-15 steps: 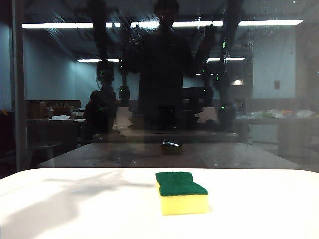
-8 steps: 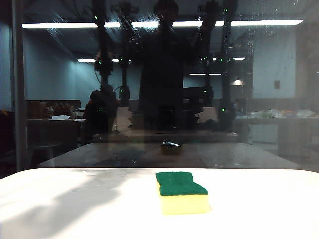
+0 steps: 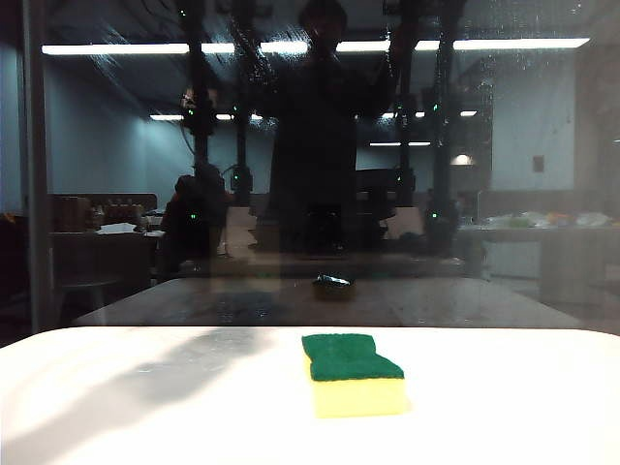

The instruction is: Reach upward to find where there is water on the glass, pick up the sponge from the table, dry the water, and finally place the sponge back on the table.

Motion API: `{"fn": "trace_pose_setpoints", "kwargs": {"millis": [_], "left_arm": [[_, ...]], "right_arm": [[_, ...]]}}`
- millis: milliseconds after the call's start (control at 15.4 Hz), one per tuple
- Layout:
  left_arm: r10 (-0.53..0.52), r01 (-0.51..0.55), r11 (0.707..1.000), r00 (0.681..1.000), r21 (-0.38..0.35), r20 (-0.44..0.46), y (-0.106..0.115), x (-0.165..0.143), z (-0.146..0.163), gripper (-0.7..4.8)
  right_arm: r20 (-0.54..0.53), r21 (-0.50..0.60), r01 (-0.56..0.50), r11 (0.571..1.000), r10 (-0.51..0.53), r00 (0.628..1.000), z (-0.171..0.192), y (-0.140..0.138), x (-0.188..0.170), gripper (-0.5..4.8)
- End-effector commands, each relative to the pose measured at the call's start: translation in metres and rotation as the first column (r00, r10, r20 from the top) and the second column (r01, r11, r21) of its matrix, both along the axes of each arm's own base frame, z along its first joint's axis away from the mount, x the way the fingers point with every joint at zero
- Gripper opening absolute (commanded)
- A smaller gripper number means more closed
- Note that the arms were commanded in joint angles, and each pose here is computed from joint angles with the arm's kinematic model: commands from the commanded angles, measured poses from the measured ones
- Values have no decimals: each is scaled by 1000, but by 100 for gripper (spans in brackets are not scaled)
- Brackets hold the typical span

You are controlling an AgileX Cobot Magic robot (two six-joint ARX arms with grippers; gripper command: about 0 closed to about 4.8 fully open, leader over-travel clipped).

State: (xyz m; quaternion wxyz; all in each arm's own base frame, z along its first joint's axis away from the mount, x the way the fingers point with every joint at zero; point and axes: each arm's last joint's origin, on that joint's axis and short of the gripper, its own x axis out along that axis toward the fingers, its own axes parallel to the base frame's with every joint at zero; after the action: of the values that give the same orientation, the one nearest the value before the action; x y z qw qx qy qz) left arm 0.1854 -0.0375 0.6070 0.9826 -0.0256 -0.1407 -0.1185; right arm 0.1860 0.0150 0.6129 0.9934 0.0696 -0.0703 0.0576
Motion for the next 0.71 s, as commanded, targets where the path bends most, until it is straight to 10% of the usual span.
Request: {"fn": "trace_pose_setpoints", "kwargs": {"millis": [65,714], "left_arm": [[-18,18,1000,1000,10,0,-2,7,-1,-5],[-121,121,992,993,30,4,-5,5,-1,-5]], "right_arm": [[36,4,-3,1000,3,999,4,0,-2,-6],[54,-18,-117,993,118,992,6,3,-3,-6]]}}
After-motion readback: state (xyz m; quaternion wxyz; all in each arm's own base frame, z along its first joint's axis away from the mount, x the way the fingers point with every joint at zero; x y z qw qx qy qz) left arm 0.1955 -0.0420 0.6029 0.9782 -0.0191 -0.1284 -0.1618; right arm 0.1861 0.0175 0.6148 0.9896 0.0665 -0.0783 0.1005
